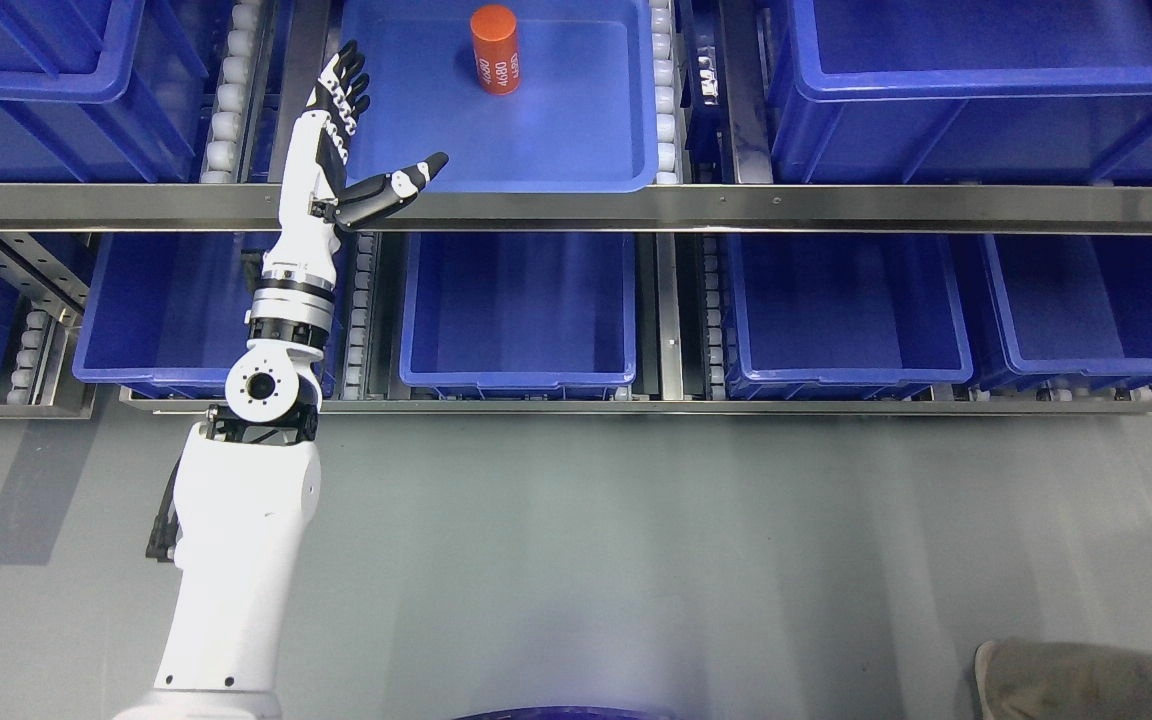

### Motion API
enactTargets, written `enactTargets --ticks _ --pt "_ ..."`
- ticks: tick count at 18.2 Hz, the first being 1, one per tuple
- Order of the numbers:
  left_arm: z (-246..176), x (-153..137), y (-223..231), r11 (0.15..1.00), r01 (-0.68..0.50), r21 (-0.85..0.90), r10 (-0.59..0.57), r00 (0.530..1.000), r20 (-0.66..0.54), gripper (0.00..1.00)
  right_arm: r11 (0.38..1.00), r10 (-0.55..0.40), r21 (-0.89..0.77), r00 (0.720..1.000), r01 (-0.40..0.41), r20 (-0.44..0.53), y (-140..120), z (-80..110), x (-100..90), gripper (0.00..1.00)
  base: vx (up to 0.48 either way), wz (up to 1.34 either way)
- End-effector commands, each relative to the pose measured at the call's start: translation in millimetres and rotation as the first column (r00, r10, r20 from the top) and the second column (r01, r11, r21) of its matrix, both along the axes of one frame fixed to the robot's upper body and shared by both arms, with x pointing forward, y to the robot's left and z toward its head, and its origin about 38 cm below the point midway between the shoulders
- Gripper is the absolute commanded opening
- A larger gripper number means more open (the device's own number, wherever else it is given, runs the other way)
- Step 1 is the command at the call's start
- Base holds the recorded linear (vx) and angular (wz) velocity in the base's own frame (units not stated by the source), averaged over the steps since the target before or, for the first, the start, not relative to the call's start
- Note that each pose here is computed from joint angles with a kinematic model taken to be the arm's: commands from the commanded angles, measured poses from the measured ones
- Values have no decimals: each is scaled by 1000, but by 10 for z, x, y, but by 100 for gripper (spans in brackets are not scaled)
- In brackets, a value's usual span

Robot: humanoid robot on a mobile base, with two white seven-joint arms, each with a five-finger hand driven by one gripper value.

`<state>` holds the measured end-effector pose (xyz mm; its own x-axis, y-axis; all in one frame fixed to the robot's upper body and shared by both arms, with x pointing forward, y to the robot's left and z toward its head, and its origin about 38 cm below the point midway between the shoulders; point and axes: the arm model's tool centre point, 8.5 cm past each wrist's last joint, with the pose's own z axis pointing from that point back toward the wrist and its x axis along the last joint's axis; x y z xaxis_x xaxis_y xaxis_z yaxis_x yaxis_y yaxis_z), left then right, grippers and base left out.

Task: Grab orange capacitor from left shelf to right desk
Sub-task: 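Reach the left hand toward the orange container in the blue bin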

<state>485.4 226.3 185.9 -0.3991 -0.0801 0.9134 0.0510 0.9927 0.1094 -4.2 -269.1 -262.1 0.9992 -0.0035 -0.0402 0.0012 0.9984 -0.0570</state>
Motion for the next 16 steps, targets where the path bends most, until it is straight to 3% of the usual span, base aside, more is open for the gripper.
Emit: enactTargets --ticks 1,8,16 --pt "-111 397 -27 998 9 60 -3 995 -104 100 1000 -13 -17 1000 13 -9 -113 8 -138 100 0 0" --pt "-79 847 -64 991 21 130 10 973 -233 100 1000 -13 -17 1000 13 -9 -113 8 -138 100 0 0" --pt "-211 988 -181 978 64 197 3 947 -322 99 1000 -13 -17 1000 13 -9 -113 8 -138 100 0 0"
